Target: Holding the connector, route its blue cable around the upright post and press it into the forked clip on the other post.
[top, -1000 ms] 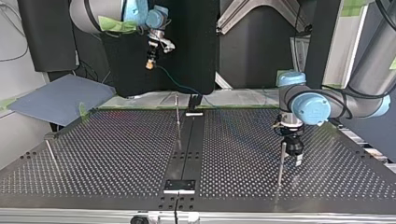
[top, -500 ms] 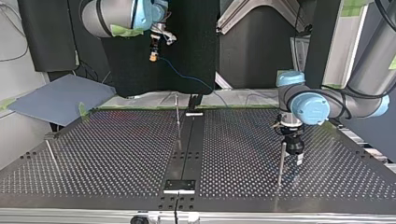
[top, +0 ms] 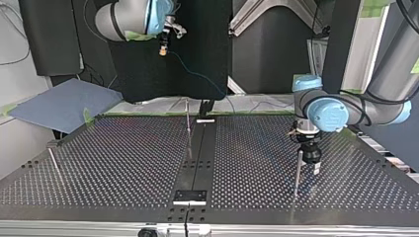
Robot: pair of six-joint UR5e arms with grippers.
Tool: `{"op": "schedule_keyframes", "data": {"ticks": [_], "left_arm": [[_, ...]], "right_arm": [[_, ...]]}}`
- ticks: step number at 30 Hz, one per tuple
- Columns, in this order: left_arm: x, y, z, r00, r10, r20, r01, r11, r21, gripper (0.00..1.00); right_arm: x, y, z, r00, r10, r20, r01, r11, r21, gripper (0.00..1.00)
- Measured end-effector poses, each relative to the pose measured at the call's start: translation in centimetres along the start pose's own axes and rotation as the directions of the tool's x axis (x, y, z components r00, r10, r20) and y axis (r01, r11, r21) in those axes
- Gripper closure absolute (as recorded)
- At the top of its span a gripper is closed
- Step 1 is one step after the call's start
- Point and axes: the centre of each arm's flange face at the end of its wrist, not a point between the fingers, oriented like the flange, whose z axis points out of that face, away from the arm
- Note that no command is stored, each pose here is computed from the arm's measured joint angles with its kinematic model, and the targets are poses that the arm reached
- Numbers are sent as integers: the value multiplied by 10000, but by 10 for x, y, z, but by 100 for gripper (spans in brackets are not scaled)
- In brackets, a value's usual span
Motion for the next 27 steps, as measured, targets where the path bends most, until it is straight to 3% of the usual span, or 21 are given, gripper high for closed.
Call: {"op": "schedule_keyframes", "data": {"ticks": [4,10,27], "left_arm": [[0,0,0,10000,0,4,0,10000,-10,0],[0,0,0,10000,0,3,0,10000,-9,0],[0,0,0,10000,0,4,0,10000,-7,0]], "right_arm": [[-12,8,-16,9992,-157,377,158,9999,-26,100],[1,9,-18,9978,-246,613,248,9997,-24,100],[65,-8,16,9969,-315,715,317,9995,-18,100]]}}
